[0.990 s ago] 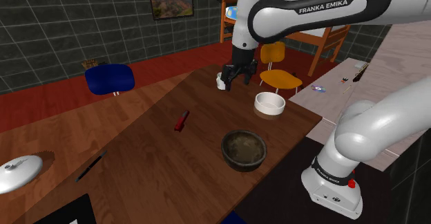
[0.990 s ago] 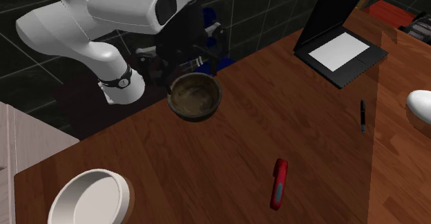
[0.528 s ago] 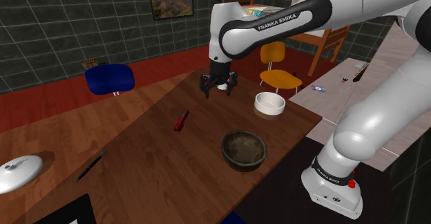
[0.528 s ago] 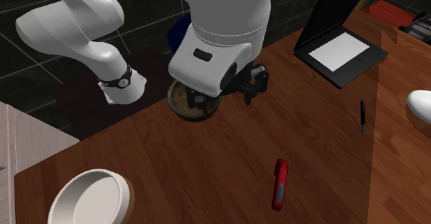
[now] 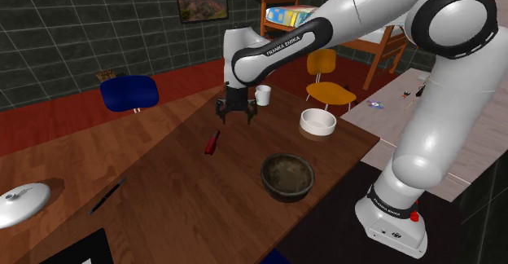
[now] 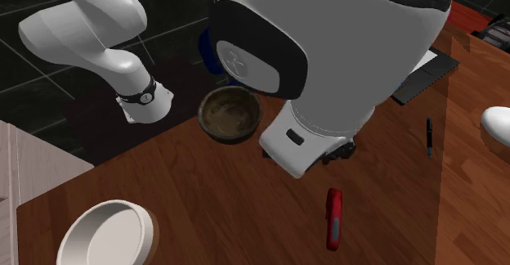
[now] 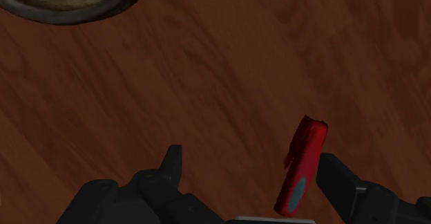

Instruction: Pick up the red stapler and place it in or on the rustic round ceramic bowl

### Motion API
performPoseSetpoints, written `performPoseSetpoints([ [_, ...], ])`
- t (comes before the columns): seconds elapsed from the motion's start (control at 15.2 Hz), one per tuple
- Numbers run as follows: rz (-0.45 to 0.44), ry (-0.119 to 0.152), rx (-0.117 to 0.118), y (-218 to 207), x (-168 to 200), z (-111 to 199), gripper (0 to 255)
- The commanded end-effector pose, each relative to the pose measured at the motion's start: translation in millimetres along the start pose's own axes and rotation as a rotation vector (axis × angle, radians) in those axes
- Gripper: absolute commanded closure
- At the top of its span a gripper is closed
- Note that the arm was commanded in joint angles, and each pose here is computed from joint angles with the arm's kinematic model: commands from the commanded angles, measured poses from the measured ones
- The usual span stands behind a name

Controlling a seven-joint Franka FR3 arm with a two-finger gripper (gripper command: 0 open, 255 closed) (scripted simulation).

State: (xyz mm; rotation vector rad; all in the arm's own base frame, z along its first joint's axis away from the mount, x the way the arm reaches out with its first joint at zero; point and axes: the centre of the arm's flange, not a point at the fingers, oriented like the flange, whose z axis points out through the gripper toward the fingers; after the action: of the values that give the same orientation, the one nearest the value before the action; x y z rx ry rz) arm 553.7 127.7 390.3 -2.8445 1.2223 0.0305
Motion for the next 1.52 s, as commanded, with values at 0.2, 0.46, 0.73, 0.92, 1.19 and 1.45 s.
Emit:
performPoseSetpoints([
  [0.2, 0.169, -0.020, 0.000, -37.1, 37.7, 43.9, 0],
  [0.46, 0.300, -0.035, 0.000, -61.4, 70.7, 78.9, 0],
  [0.73, 0.426, -0.050, 0.000, -80.6, 104.7, 113.1, 0],
  [0.92, 0.426, -0.050, 0.000, -80.7, 103.9, 129.0, 0],
  [1.19, 0.426, -0.050, 0.000, -81.0, 102.9, 150.1, 0],
  [1.45, 0.426, -0.050, 0.000, -81.0, 102.7, 153.1, 0],
])
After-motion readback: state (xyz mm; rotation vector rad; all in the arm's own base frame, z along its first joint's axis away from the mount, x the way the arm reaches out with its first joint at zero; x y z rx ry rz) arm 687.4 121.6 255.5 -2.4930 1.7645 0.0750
